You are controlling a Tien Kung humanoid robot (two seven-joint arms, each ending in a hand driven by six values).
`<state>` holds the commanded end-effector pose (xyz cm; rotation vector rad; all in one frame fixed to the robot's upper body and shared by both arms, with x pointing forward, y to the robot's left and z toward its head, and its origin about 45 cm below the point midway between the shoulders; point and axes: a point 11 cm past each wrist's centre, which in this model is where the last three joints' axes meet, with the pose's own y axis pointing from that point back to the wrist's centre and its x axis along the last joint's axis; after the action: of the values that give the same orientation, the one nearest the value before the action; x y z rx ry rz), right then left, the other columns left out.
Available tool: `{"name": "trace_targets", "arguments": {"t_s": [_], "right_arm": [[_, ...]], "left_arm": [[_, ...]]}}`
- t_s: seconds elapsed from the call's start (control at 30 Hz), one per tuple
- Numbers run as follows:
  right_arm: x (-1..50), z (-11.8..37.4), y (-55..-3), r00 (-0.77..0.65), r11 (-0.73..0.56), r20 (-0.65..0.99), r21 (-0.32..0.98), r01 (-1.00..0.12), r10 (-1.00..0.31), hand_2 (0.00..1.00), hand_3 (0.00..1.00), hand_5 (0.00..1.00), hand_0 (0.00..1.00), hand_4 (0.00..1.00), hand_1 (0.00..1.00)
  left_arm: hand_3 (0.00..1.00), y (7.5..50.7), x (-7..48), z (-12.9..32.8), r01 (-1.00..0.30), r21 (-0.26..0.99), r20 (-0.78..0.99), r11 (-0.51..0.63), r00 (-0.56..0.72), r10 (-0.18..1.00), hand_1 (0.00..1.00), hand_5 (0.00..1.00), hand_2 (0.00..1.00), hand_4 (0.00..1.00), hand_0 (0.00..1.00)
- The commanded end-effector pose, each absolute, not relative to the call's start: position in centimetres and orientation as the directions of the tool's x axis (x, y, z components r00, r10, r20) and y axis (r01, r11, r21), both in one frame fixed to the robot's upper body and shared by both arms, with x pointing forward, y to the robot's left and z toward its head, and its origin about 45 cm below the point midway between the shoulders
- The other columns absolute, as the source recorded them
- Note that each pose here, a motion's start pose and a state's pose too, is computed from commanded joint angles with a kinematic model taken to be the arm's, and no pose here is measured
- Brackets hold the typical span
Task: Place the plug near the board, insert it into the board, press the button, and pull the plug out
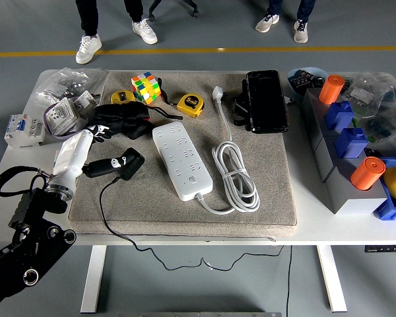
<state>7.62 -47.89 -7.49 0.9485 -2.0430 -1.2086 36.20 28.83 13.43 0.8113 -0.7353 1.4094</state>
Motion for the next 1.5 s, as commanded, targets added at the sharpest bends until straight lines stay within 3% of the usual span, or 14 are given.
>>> {"name": "trace_targets", "arguments": {"t_s": [0.6,0.63,1.0,1.03,1.2,1.23,1.4,1.43,1.5], "right_arm": [[7.9,-7.3,-48.1,-0.578,0.342,0.123,0.894,-0.288,-0.807,0.646,0.519,0.518,0.607,0.823,0.662],[7.8,-7.3,-48.1,-0.578,0.342,0.123,0.895,-0.287,-0.806,0.646,0.519,0.517,0.607,0.823,0.662],[7.9,-7.4,-47.9,-0.579,0.339,0.118,0.895,-0.291,-0.807,0.646,0.519,0.517,0.607,0.823,0.662],[7.9,-7.4,-47.9,-0.579,0.34,0.118,0.894,-0.291,-0.806,0.644,0.518,0.516,0.607,0.822,0.662],[8.0,-7.3,-48.0,-0.58,0.342,0.118,0.893,-0.292,-0.806,0.644,0.518,0.516,0.607,0.822,0.662],[8.0,-7.3,-48.0,-0.58,0.342,0.118,0.893,-0.293,-0.806,0.642,0.518,0.515,0.607,0.822,0.661],[8.0,-7.3,-47.9,-0.58,0.342,0.117,0.893,-0.294,-0.806,0.642,0.518,0.515,0.607,0.822,0.661],[8.0,-7.3,-47.9,-0.58,0.342,0.117,0.892,-0.294,-0.806,0.642,0.518,0.514,0.607,0.821,0.661],[8.0,-7.3,-47.9,-0.58,0.342,0.117,0.892,-0.295,-0.806,0.642,0.518,0.514,0.607,0.821,0.661]], "left_arm": [[0.709,27.7,36.2,11.7,-0.996,0.095,0.88,-0.005,0.081,0.468,0.65,0.533,0.673,0.998,0.637],[0.684,27.6,36.2,11.6,-0.995,0.097,0.882,-0.005,0.083,0.464,0.6,0.478,0.631,0.998,0.571],[0.663,26.9,36.3,11.2,-0.994,0.112,0.89,-0.006,0.097,0.446,0.573,0.446,0.598,0.998,0.525],[0.609,26.9,36.4,11.2,-0.994,0.111,0.89,-0.006,0.097,0.445,0.494,0.407,0.547,0.998,0.416],[0.609,26.8,36.6,11.3,-0.994,0.105,0.895,-0.012,0.089,0.438,0.494,0.407,0.547,0.998,0.416],[0.552,26.7,36.7,11.3,-0.995,0.103,0.897,-0.013,0.087,0.434,0.405,0.251,0.52,0.998,0.332],[0.552,26.5,36.7,11.3,-0.995,0.096,0.902,-0.01,0.083,0.424,0.405,0.251,0.52,0.998,0.332],[0.533,26.5,36.7,11.3,-0.996,0.094,0.902,-0.009,0.081,0.423,0.364,0.124,0.495,0.967,0.255],[0.533,26.4,36.7,11.4,-0.996,0.084,0.905,-0.006,0.074,0.42,0.364,0.124,0.495,0.967,0.255]]}}
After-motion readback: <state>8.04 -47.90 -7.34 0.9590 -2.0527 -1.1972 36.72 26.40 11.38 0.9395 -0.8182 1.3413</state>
